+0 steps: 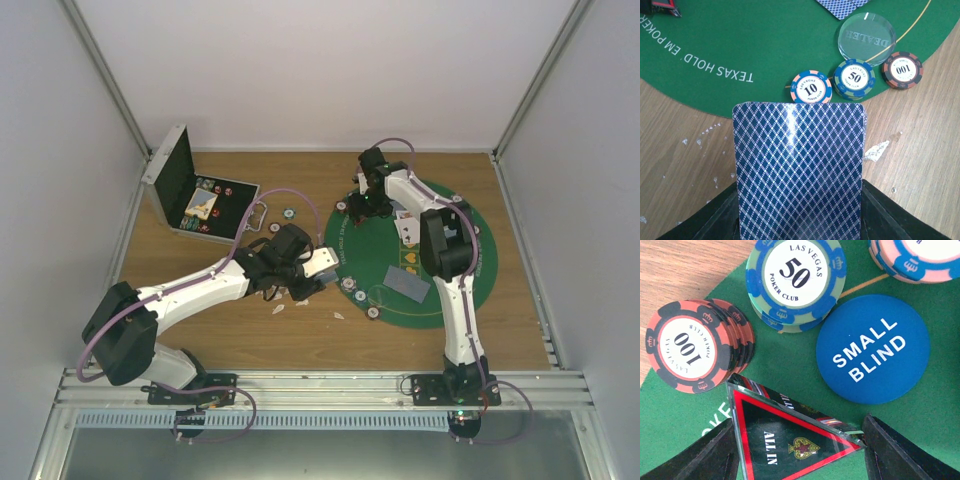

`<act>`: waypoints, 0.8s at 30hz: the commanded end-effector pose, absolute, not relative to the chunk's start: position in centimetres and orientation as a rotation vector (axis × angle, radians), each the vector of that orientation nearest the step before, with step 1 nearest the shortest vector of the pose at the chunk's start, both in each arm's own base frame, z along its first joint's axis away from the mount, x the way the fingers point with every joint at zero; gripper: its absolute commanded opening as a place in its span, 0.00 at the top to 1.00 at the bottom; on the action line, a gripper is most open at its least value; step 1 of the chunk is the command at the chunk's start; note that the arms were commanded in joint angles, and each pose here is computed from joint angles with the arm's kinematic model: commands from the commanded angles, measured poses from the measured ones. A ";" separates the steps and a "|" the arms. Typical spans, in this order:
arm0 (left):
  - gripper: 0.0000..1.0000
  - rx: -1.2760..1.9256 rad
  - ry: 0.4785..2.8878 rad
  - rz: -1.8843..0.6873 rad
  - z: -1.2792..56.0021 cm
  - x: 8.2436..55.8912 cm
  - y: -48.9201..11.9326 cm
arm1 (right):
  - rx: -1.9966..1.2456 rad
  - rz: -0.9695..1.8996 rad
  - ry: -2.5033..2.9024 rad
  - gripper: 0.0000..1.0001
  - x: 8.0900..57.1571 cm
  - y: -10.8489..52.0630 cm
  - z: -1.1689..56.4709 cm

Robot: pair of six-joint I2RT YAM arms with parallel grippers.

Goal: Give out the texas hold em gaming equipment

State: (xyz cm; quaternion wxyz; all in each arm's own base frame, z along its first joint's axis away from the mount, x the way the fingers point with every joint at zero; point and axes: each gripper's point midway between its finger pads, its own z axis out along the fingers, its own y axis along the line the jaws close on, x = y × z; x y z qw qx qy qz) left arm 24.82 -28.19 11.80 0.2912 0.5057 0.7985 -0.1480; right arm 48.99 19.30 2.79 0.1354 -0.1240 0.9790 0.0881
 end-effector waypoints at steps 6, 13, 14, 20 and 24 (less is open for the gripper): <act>0.45 1.320 2.091 -0.398 12.6 25.6 -28.5 | -0.265 0.171 2.888 0.40 49.1 18.3 1.2; 0.45 1.317 2.085 -0.392 12.8 25.6 -28.4 | -0.215 0.133 2.911 0.39 49.0 17.8 0.6; 0.45 1.317 2.085 -0.393 12.8 25.6 -28.4 | -0.210 0.133 2.911 0.39 49.0 17.8 0.6; 0.45 1.315 2.081 -0.395 13.0 25.5 -28.4 | -0.180 0.115 2.922 0.37 49.1 17.6 0.6; 0.45 1.314 2.079 -0.392 13.0 25.6 -28.4 | -0.206 0.173 2.914 0.30 49.0 18.3 1.1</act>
